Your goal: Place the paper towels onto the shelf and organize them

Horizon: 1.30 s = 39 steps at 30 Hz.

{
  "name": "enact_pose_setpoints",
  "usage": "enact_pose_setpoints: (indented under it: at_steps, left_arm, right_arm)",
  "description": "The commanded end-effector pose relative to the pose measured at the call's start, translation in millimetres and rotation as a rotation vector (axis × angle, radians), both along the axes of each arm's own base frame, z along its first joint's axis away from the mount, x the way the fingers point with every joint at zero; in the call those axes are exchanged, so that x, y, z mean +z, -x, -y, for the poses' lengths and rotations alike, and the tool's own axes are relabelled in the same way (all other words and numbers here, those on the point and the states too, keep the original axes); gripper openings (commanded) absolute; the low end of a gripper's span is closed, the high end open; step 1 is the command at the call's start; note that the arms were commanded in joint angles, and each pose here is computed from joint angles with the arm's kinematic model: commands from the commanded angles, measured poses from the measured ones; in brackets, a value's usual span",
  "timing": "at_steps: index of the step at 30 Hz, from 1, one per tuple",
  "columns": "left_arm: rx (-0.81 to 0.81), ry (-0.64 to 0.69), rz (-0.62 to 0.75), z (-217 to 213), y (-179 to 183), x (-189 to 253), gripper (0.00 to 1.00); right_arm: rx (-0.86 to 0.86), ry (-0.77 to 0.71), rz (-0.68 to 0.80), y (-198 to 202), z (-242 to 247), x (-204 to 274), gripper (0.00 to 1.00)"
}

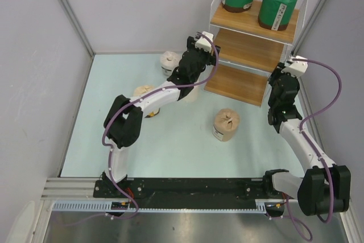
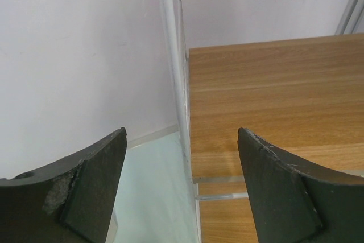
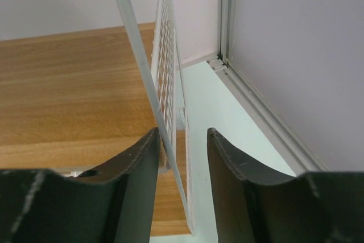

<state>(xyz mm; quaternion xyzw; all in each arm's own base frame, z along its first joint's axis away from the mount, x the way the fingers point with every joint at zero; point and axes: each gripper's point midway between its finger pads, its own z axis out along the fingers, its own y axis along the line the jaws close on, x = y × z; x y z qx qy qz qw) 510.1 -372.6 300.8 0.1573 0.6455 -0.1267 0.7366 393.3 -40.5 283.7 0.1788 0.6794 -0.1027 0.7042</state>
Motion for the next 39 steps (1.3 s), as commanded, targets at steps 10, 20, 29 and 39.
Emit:
enact_pose_setpoints:
  at_steps: [10,20,29,39]
  left_arm:
    - [-0.026,0.033,0.087,8.3,-2.3,44.7,0.56]
    - [-0.049,0.016,0.046,6.8,5.6,30.5,0.25]
    - [-0.076,0.037,0.022,-7.9,30.8,36.3,0.15]
    - [-0.093,0.057,-0.014,-23.0,60.7,32.5,0.09]
  right_arm:
    - [-0.087,-0.023,0.054,-15.7,16.2,24.2,0.16]
    - [-0.087,-0.028,0.024,-8.7,16.5,21.3,0.0]
    - [-0.068,-0.06,0.028,24.1,15.1,38.6,0.0]
    - [-0.051,-0.095,0.037,57.3,13.9,50.7,0.0]
